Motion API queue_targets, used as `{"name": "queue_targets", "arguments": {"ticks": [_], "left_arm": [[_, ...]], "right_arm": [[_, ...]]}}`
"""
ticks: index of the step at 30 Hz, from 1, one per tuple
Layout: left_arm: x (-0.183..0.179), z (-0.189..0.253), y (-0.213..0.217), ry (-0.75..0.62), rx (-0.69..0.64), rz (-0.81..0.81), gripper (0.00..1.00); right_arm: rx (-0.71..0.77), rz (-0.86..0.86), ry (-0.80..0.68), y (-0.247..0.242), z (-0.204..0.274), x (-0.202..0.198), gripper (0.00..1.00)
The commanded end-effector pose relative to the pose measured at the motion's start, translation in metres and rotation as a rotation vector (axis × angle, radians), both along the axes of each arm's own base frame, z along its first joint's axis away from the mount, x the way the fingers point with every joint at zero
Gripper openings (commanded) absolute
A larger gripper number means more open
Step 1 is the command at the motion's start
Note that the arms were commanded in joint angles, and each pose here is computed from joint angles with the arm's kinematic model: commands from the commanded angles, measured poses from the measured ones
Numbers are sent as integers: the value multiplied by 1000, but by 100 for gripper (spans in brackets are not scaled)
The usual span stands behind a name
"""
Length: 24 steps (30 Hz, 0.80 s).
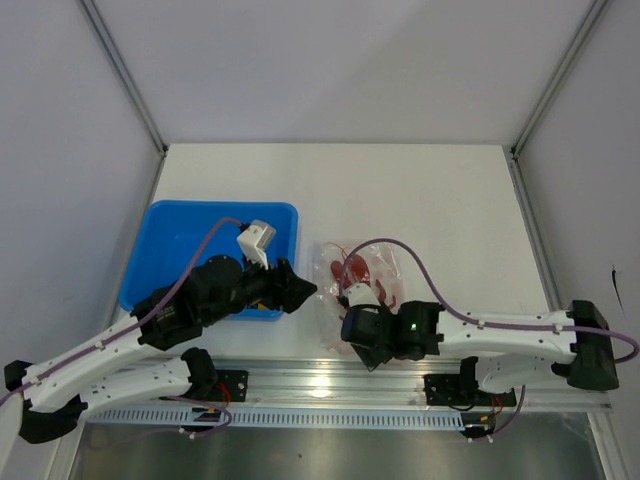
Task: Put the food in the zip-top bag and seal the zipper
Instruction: Pick up the zipper food storage bag at the center of the board.
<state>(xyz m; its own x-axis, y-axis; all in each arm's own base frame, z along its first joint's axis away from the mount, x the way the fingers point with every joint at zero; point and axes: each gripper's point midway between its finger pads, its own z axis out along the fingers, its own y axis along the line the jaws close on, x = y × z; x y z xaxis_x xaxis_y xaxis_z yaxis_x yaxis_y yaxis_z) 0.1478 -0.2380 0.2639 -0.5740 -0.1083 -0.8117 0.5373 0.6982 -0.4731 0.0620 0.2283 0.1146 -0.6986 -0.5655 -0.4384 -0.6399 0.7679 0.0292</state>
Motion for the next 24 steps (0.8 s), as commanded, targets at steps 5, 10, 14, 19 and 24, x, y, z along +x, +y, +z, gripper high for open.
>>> {"name": "queue_targets", "arguments": {"ticks": [5, 10, 14, 19, 24], "left_arm": [[-2, 14, 10, -7, -55, 30, 74], [-4, 12, 12, 1, -50, 28, 74], [-6, 13, 19, -2, -54, 39, 74], [-5, 12, 22, -4, -61, 49, 75], [-7, 12, 18, 6, -66, 35, 75]], "right_arm": [[-123, -107, -176, 3, -19, 33, 57], [-162, -78, -185, 14, -35, 35, 52], [-140, -66, -230, 18, -27, 25, 52], [-33, -37, -244, 31, -3, 8, 56], [-24, 14, -238, 39, -4, -6, 60]]}}
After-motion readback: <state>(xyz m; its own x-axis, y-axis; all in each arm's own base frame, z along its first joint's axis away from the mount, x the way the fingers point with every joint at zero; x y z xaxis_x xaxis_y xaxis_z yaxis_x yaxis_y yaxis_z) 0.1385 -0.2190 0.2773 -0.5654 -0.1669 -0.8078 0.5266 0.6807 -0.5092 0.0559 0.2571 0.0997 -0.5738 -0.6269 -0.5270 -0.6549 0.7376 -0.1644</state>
